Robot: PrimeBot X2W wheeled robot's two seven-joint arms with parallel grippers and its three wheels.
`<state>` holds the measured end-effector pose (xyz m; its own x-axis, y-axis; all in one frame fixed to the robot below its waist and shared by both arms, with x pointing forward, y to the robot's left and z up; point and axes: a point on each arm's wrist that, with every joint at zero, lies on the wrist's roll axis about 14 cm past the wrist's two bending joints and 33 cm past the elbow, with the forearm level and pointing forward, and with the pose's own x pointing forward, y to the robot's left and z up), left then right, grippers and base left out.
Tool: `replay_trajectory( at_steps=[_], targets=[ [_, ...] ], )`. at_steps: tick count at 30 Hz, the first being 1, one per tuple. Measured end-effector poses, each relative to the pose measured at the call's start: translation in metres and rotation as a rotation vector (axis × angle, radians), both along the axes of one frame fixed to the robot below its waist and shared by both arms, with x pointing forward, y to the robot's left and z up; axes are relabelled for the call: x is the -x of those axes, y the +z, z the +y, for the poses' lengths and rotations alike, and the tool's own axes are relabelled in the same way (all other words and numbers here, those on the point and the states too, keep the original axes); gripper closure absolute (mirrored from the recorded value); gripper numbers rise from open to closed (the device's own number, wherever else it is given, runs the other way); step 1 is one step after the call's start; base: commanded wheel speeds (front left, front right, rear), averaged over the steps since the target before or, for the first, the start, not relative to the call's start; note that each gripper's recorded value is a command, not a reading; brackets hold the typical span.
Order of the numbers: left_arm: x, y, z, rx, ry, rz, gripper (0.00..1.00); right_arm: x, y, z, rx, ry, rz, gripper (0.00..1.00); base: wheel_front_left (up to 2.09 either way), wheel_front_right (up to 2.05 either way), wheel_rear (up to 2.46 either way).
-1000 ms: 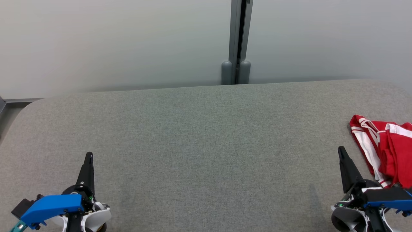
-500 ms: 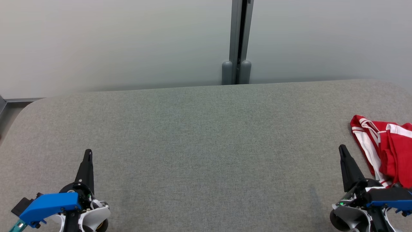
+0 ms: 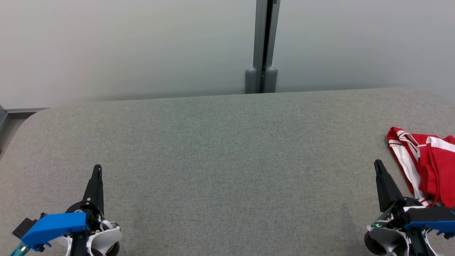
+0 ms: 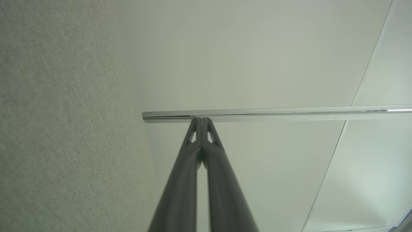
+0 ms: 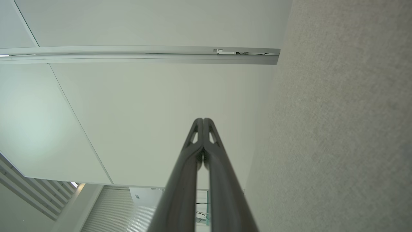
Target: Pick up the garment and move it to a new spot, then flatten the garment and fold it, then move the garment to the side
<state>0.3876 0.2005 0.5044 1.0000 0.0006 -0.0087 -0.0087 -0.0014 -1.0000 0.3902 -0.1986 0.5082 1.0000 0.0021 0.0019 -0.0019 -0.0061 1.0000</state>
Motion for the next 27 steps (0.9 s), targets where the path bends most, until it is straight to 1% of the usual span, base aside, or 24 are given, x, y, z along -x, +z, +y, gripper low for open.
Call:
replay_trajectory(
  at_steps=[27],
  targets=[
    [0.0, 0.0, 0.0, 0.0, 0.0, 0.0, 1.0, 0.0001, 0.0, -0.0001, 0.0, 0.0, 0.0, 1.0, 0.0, 0.0, 0.0]
  ],
)
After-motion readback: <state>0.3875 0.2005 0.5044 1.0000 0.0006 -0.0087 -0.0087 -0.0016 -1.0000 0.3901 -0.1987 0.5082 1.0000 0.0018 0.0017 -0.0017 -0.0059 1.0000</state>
